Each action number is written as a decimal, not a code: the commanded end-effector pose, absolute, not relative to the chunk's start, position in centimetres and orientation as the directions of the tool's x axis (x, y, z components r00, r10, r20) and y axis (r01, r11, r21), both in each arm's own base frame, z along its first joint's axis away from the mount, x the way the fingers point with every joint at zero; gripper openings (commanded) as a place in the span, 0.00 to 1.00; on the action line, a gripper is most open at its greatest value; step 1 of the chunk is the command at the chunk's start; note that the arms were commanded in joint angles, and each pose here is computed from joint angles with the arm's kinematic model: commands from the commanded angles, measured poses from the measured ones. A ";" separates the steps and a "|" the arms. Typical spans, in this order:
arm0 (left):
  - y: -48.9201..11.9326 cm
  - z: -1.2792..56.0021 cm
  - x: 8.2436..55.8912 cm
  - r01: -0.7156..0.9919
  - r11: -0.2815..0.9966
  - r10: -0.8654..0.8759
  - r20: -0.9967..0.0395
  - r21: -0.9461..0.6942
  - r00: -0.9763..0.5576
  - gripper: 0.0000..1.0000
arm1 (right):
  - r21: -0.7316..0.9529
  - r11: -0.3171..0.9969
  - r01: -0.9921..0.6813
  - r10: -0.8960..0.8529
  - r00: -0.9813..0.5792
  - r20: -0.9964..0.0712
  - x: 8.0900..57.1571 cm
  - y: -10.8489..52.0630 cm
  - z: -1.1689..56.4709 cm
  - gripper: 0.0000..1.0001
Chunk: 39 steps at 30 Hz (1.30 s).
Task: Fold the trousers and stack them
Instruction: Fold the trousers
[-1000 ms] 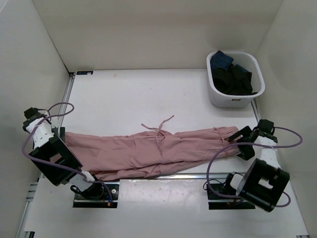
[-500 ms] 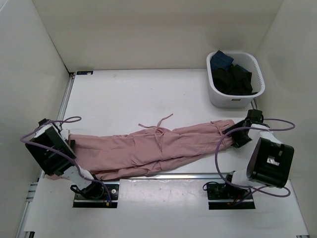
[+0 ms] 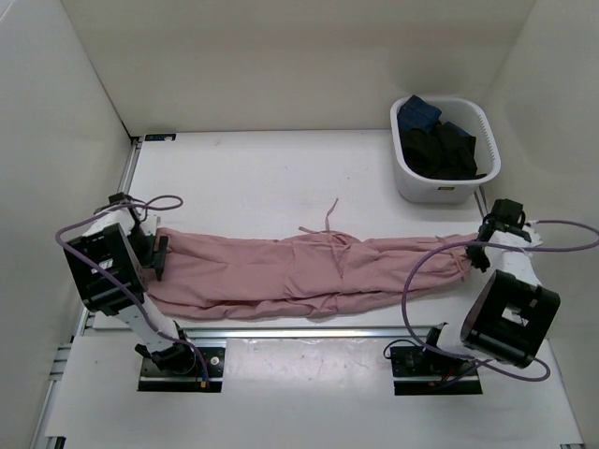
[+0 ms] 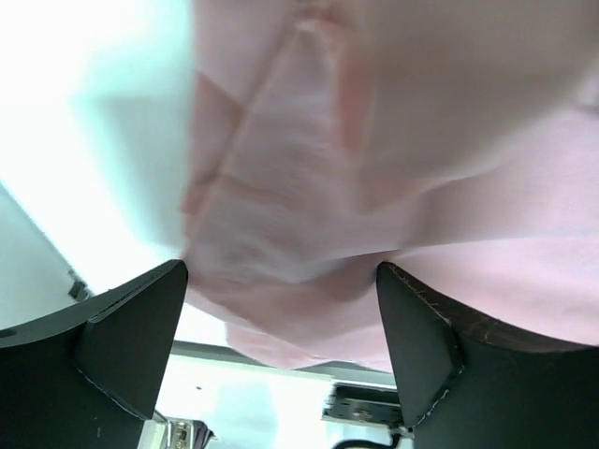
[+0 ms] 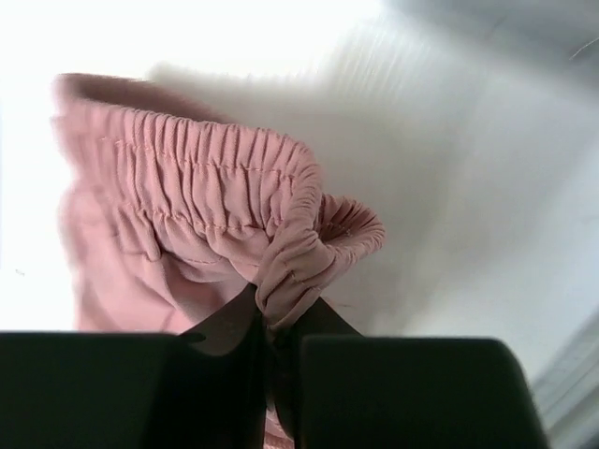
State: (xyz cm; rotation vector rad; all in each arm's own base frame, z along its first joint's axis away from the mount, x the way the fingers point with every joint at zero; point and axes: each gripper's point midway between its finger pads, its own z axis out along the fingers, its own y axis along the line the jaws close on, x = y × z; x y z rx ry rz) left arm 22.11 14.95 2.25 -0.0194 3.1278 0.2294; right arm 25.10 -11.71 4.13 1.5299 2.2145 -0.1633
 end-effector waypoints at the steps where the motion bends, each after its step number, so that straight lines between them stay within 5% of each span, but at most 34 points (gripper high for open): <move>1: 11.7 3.0 23.9 0.010 0.997 0.014 -0.051 0.073 -0.999 0.94 | 0.040 0.403 0.914 0.711 -0.286 -0.642 25.3 -16.7 11.1 0.00; 5: 8.3 3.1 25.2 0.088 0.995 0.091 -0.064 0.041 -0.994 0.95 | -0.073 0.535 0.841 0.512 -0.392 -0.764 26.7 -15.3 17.1 0.00; 12: 6.4 0.8 23.9 0.125 0.990 0.125 0.007 0.062 -0.992 0.95 | -0.295 0.809 0.509 0.026 -0.532 -0.846 27.9 2.0 23.7 0.00; 21: 7.2 0.8 23.5 0.106 0.988 0.105 0.012 0.111 -0.994 0.96 | -0.332 0.920 0.210 -0.172 -0.545 -0.821 23.5 22.7 18.7 0.00; 29: 7.1 1.0 23.4 0.105 0.988 0.105 0.003 0.114 -0.994 0.96 | -0.331 0.939 0.089 -0.221 -0.581 -0.783 20.8 30.2 14.7 0.00; 37: 7.2 1.2 23.7 0.113 0.987 0.114 -0.005 0.116 -0.993 0.97 | -0.270 0.941 -0.203 -0.337 -0.617 -0.712 19.0 35.6 11.8 0.27; 39: 7.4 1.4 24.0 0.112 0.986 0.114 -0.011 0.127 -0.993 0.97 | -0.231 0.932 -0.279 -0.357 -0.601 -0.715 18.6 37.8 12.7 0.66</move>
